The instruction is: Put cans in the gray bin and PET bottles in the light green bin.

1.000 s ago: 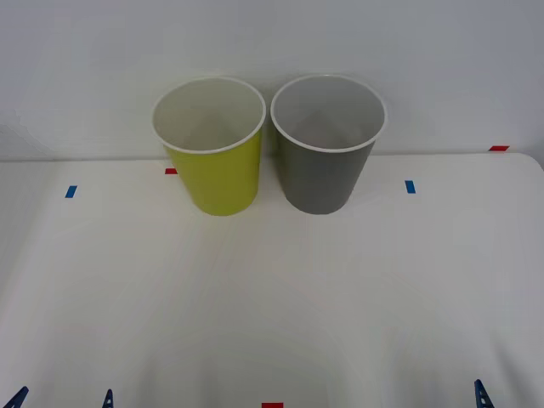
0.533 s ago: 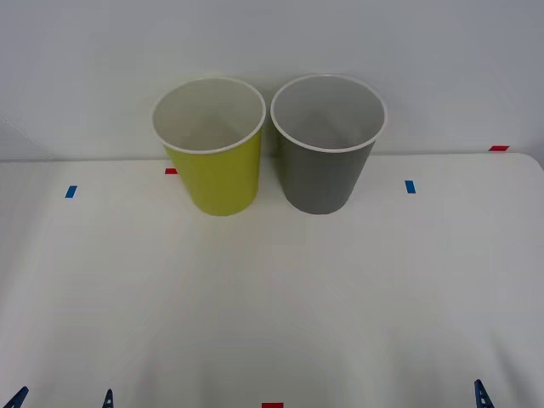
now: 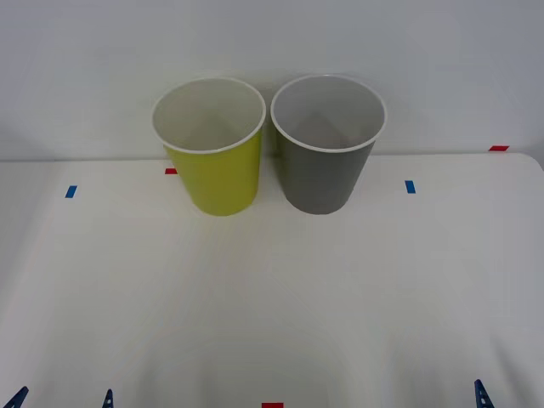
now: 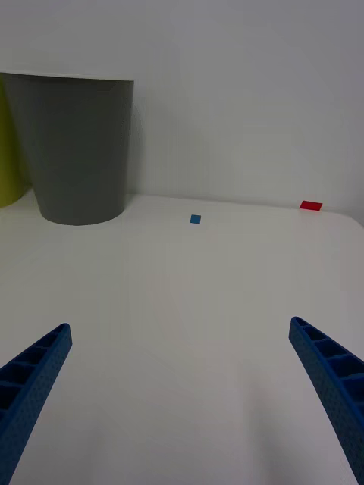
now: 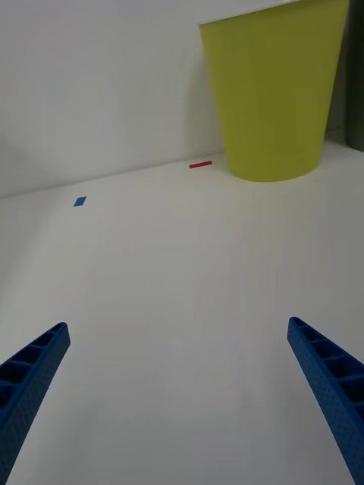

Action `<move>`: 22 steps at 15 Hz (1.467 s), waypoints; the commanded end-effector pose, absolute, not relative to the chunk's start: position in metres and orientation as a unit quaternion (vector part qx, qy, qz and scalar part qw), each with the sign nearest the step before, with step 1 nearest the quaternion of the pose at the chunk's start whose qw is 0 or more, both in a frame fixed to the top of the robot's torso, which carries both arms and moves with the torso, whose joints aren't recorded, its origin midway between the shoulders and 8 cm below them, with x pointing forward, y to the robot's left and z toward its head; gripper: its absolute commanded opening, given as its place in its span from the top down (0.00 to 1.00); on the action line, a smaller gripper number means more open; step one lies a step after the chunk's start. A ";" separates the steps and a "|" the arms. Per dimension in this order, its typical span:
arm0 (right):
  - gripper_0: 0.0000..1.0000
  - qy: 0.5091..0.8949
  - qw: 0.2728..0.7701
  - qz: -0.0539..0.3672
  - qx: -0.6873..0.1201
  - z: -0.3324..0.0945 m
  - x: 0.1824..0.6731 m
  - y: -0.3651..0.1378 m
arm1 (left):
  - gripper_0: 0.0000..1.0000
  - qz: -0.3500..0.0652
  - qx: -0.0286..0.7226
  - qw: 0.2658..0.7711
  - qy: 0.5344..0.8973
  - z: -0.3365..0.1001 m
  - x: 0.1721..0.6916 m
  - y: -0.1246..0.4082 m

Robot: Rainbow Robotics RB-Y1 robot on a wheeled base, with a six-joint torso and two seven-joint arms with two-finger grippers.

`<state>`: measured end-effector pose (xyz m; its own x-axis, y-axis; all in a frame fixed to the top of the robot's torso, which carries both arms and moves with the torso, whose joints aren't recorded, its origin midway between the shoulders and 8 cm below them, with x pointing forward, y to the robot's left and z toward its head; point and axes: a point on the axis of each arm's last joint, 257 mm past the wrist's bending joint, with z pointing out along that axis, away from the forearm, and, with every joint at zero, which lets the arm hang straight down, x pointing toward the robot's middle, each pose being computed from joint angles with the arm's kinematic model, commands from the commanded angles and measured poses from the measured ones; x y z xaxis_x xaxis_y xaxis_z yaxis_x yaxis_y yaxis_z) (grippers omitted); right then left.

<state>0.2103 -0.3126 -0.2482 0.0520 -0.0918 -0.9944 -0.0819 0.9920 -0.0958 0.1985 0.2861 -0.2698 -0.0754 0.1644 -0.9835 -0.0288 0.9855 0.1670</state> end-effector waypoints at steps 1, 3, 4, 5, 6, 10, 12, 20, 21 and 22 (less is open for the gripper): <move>0.00 0.689 0.722 -0.003 -0.063 -0.248 0.210 -0.313 | 0.00 0.071 0.046 0.678 0.730 -0.270 0.198 0.286; 0.00 0.689 0.722 -0.003 -0.063 -0.248 0.210 -0.313 | 0.00 0.071 0.046 0.678 0.730 -0.270 0.198 0.286; 0.00 0.689 0.722 -0.003 -0.063 -0.248 0.210 -0.313 | 0.00 0.071 0.046 0.678 0.730 -0.270 0.198 0.286; 0.00 0.689 0.722 -0.003 -0.063 -0.248 0.210 -0.313 | 0.00 0.071 0.046 0.678 0.730 -0.270 0.198 0.286; 0.00 0.689 0.722 -0.003 -0.063 -0.248 0.210 -0.313 | 0.00 0.071 0.046 0.678 0.730 -0.270 0.198 0.286; 0.00 0.689 0.722 -0.003 -0.063 -0.248 0.210 -0.313 | 0.00 0.071 0.046 0.678 0.730 -0.270 0.198 0.286; 0.00 0.689 0.722 -0.003 -0.063 -0.248 0.210 -0.313 | 0.00 0.071 0.046 0.678 0.730 -0.270 0.198 0.286; 0.00 0.689 0.722 -0.003 -0.063 -0.248 0.210 -0.313 | 0.00 0.071 0.046 0.678 0.730 -0.270 0.198 0.286; 0.00 0.689 0.722 -0.003 -0.063 -0.248 0.210 -0.313 | 0.00 0.071 0.046 0.678 0.730 -0.270 0.198 0.286; 0.00 0.689 0.722 -0.003 -0.063 -0.248 0.210 -0.313 | 0.00 0.071 0.046 0.678 0.730 -0.270 0.198 0.286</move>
